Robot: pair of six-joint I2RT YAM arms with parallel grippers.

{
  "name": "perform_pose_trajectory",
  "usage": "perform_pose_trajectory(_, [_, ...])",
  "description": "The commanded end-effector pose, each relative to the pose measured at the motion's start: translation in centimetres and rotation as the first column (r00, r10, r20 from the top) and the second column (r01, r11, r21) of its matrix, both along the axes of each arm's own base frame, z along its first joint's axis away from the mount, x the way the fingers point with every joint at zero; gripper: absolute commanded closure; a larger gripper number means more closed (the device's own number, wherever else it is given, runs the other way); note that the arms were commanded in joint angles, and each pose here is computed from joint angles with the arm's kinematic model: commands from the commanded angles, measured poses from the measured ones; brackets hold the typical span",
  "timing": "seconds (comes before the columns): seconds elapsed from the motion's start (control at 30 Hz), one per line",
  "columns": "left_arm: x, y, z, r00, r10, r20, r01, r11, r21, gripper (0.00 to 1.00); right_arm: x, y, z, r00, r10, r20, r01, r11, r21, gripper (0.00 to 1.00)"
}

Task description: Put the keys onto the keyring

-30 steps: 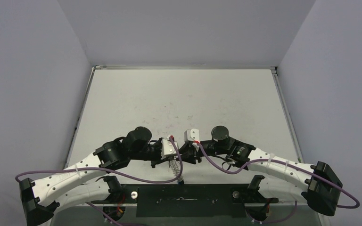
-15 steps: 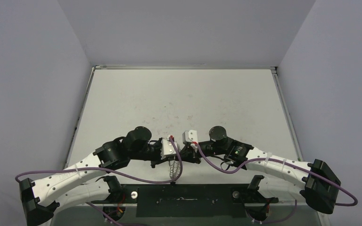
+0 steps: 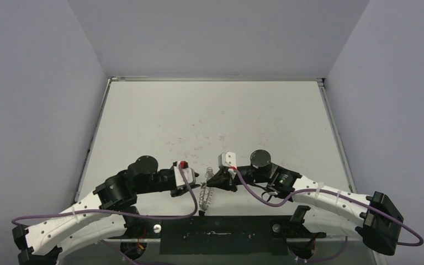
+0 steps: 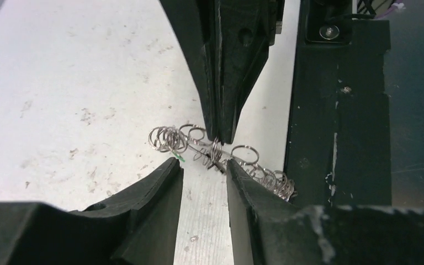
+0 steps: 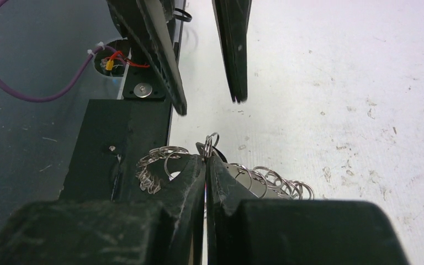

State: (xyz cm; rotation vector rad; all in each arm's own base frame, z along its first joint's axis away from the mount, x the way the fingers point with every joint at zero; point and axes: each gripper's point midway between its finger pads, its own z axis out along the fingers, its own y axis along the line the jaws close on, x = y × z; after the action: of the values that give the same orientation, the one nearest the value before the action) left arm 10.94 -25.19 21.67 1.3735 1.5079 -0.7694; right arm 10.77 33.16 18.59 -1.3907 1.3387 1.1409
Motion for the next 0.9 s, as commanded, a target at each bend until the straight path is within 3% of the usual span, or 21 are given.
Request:
perform_pose_trajectory(0.0, [0.8, 0.4, 2.4, 0.993, 0.071, 0.094, -0.054, 0.983, -0.174, 0.65, 0.2, 0.3, 3.8, 0.997, -0.017, 0.078, 0.006, 0.990, 0.138, 1.00])
perform_pose_trajectory(0.1, [0.3, 0.6, 2.3, 0.991, 0.078, 0.105, -0.046, 0.960, -0.276, 0.60, 0.1, 0.3, 4.3, 0.997, -0.016, 0.079, 0.004, 0.988, 0.154, 1.00])
perform_pose_trajectory(0.33, [-0.6, 0.3, 2.3, 0.993, 0.063, 0.098, -0.013, 0.895, -0.445, 0.59, -0.3, 0.4, 5.5, 0.997, -0.004, 0.072, -0.011, 0.980, 0.198, 1.00])
perform_pose_trajectory(0.6, [-0.2, -0.3, 1.5, 0.994, 0.071, 0.078, -0.027, 0.885, -0.465, 0.61, -0.4, 0.4, 5.7, 0.998, 0.000, 0.066, -0.014, 0.979, 0.204, 1.00])
perform_pose_trajectory(0.87, [-0.2, -0.9, -1.2, 0.998, 0.041, 0.050, -0.021, 0.934, -0.356, 0.86, -0.4, 0.3, 6.6, 0.997, -0.010, 0.073, -0.007, 0.973, 0.230, 1.00])
